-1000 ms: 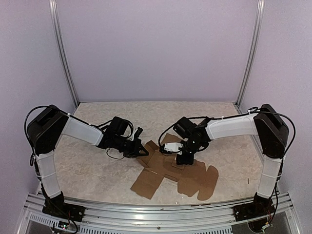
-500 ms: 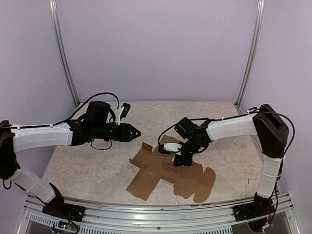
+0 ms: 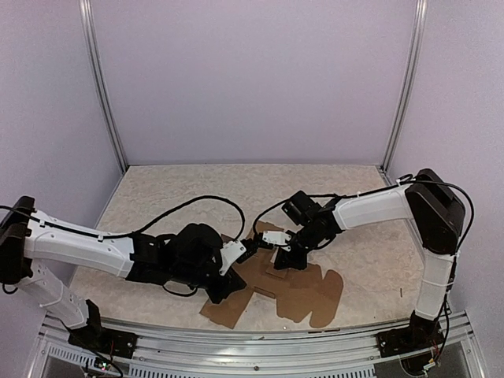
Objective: Fold the paper box
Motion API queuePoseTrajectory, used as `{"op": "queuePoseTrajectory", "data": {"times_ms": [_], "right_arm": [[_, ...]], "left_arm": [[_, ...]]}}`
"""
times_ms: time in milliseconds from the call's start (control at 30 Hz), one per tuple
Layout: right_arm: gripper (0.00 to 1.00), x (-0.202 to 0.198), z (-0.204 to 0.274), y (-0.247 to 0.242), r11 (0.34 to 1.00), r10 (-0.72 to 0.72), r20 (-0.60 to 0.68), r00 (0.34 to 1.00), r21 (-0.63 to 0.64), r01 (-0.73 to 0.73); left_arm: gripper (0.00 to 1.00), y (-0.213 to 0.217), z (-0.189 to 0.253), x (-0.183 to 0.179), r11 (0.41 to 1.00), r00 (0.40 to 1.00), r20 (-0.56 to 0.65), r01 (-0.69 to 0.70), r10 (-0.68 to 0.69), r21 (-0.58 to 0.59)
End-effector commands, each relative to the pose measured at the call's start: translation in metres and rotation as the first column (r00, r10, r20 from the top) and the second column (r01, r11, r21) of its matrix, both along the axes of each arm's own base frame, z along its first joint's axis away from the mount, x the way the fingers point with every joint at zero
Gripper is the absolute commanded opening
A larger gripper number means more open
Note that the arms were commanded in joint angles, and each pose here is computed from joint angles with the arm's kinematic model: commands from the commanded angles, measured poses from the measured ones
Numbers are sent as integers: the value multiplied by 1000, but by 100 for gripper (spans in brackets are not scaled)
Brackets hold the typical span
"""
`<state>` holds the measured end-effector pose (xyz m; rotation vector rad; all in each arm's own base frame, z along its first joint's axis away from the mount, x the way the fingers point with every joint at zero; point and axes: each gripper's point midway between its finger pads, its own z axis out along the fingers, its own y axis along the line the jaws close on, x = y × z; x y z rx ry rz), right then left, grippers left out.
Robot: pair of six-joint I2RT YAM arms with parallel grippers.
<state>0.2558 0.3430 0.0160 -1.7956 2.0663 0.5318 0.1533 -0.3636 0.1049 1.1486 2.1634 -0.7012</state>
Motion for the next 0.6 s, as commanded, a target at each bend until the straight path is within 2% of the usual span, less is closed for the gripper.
{"op": "queuePoseTrajectory", "data": {"times_ms": [0, 133, 567], "right_arm": [[9, -38, -82, -64, 952, -48, -123, 991, -304, 9], [10, -34, -82, -72, 944, -55, -77, 995, -329, 26], [10, -39, -84, -71, 946, -54, -111, 992, -324, 15]], "left_arm": [[0, -28, -21, -7, 986, 992, 60, 104, -113, 130], [0, -39, -42, -1, 974, 988, 76, 116, -133, 195], [0, -62, -54, 15, 961, 971, 148, 150, -187, 233]]}}
